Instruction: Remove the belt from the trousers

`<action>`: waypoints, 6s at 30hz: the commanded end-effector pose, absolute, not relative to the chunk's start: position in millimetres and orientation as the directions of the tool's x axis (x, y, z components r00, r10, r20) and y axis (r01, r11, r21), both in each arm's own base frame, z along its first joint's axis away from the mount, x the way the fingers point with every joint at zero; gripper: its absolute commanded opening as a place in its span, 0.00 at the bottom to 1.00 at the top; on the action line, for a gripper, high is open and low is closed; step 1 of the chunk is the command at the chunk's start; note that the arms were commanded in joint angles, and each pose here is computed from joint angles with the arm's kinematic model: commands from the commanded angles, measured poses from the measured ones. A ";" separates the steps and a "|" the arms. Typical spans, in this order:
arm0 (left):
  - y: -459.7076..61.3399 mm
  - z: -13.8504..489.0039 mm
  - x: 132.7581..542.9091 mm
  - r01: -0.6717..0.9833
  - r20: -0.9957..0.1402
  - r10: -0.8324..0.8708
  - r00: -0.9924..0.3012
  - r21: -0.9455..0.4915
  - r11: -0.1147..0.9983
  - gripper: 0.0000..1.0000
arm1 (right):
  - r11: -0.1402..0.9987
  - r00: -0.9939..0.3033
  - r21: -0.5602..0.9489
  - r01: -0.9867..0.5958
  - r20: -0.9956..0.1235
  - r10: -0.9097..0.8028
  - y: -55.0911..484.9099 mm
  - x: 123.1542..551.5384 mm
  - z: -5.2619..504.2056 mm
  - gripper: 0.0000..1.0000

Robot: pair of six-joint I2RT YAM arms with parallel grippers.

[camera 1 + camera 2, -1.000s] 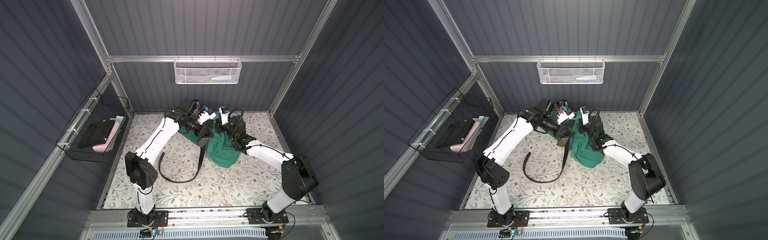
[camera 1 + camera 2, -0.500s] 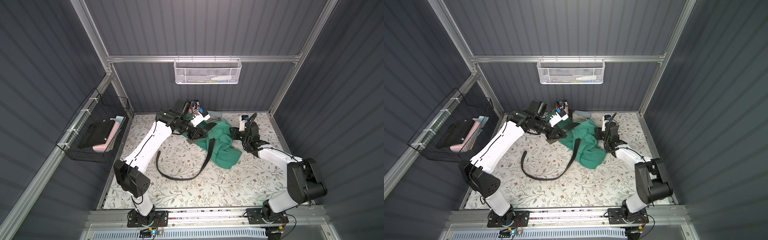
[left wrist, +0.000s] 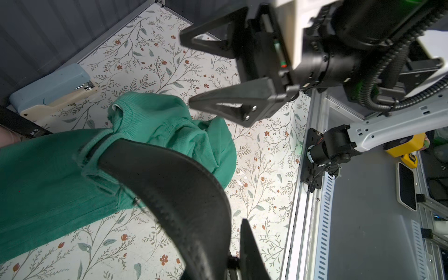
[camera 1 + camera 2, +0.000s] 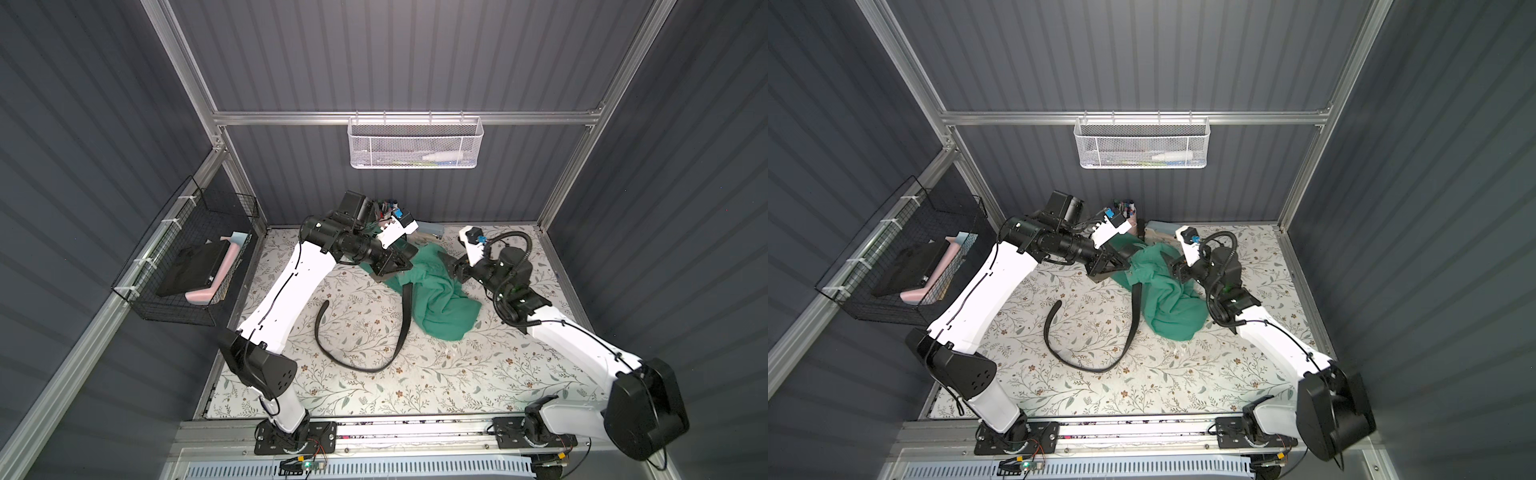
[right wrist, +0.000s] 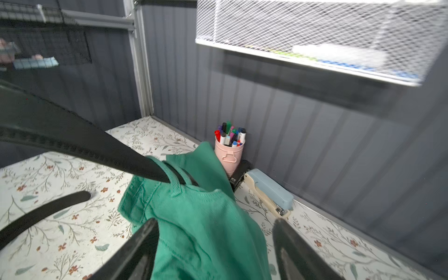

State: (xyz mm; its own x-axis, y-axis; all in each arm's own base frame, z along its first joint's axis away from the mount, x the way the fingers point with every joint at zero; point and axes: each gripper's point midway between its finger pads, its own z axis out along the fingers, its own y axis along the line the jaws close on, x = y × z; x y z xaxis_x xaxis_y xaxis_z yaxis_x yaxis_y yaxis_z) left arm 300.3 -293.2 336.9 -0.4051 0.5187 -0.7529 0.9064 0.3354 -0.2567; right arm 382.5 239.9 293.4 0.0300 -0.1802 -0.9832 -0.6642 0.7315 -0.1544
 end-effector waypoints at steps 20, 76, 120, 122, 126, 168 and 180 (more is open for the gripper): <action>-252.9 335.8 288.1 0.890 -0.813 0.430 -0.393 -0.217 0.402 0.00 | 0.886 0.009 -0.131 -0.445 -0.990 -0.142 239.4 480.5 283.3 0.09; -357.2 394.1 312.5 0.948 -0.895 0.422 0.145 0.248 0.201 0.00 | 0.942 -0.277 0.088 -0.324 -0.961 -0.005 193.3 449.8 236.3 0.59; -287.2 288.1 368.5 0.881 -0.806 0.549 -0.222 0.076 0.468 0.80 | 0.950 -0.272 0.038 -0.310 -0.961 -0.051 176.9 438.7 258.3 0.01; -310.8 296.1 365.3 0.906 -0.808 0.569 -0.155 0.113 0.407 0.82 | 0.949 -0.279 0.040 -0.313 -0.959 -0.052 177.9 439.0 255.6 0.01; -348.6 297.9 369.7 0.930 -0.794 0.601 -0.089 0.150 0.336 0.83 | 0.950 -0.287 0.040 -0.309 -0.957 -0.053 177.0 439.0 253.9 0.01; -218.1 350.9 367.0 0.746 -0.930 0.262 -0.258 -0.019 0.666 0.00 | 0.982 -0.445 0.127 -0.138 -0.894 0.053 140.0 457.0 214.5 0.06; -179.9 179.7 364.4 0.733 -0.669 0.543 -0.508 -0.005 0.680 0.62 | 0.973 -0.266 0.017 -0.230 -0.963 -0.046 141.4 443.4 271.9 0.01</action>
